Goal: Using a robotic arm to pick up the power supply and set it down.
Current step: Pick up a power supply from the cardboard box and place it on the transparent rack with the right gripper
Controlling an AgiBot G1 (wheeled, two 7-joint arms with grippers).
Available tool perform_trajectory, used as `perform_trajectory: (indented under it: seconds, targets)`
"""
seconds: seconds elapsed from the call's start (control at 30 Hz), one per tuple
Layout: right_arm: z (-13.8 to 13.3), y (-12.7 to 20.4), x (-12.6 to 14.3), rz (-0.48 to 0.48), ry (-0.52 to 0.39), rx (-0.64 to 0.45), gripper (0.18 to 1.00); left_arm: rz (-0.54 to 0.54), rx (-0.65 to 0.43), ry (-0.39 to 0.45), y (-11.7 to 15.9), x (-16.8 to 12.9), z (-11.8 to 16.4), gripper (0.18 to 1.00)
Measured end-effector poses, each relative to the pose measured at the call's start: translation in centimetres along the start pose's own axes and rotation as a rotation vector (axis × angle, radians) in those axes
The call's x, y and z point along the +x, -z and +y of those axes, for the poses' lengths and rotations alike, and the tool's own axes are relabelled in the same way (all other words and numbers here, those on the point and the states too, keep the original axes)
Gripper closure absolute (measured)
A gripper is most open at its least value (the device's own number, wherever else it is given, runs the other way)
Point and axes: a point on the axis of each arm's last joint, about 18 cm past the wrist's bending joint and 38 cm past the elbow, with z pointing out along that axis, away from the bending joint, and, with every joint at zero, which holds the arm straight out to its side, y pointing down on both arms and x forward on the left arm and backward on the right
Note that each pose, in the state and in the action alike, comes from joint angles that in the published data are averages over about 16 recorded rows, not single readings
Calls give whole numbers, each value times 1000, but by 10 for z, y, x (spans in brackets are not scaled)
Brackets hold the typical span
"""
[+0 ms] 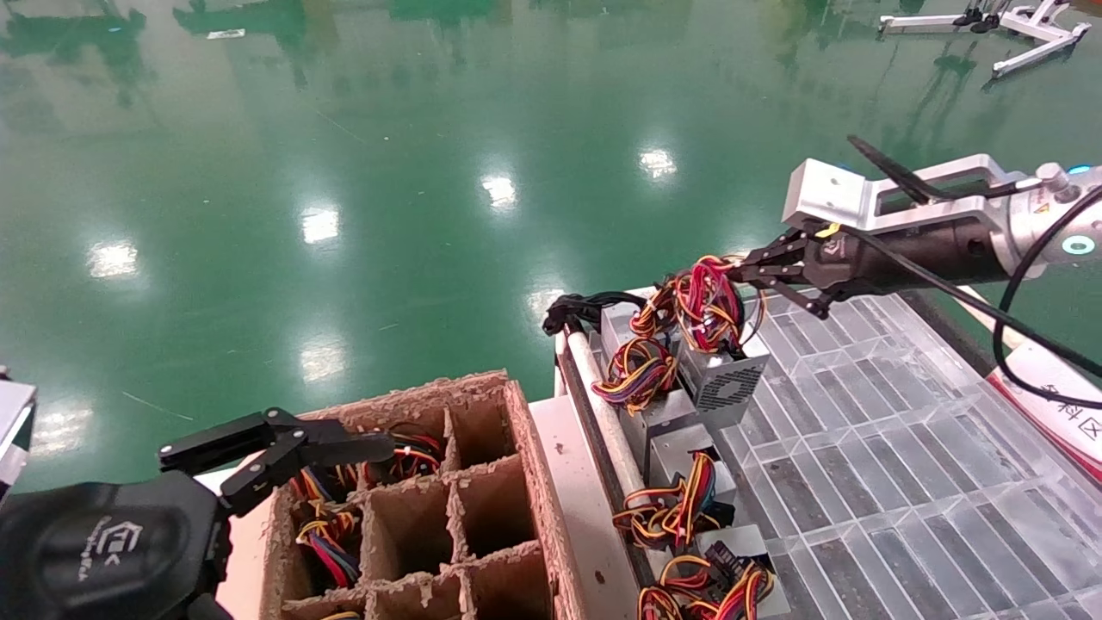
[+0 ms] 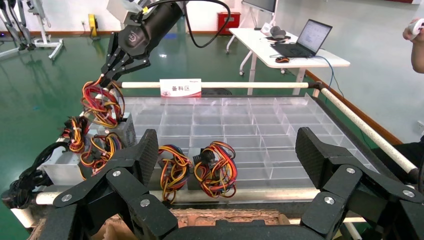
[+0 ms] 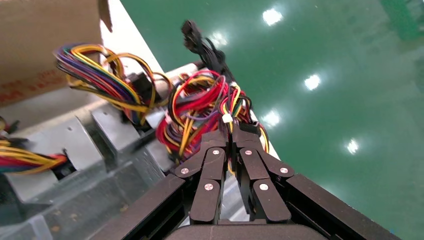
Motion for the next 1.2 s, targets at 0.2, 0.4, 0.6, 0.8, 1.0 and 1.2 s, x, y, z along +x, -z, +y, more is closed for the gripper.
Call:
perform_trajectory:
  seconds: [0.2, 0.4, 0.6, 0.8, 1.0, 1.2]
  targets:
    - [-1, 5, 3, -2, 60, -16, 986, 0, 0, 0, 0, 0, 0, 184]
    - [-8, 7, 3, -24, 149, -16, 987, 0, 0, 0, 0, 0, 0, 184]
    - [-15, 9, 2, -46, 225, -7, 987, 0, 0, 0, 0, 0, 0, 184]
    - [-17, 13, 4, -50, 274, -13, 987, 0, 0, 0, 0, 0, 0, 184]
    - [-15, 17, 5, -58, 304, -28, 987, 0, 0, 0, 0, 0, 0, 184]
    - [-10, 17, 1, -78, 320, -46, 987, 0, 0, 0, 0, 0, 0, 184]
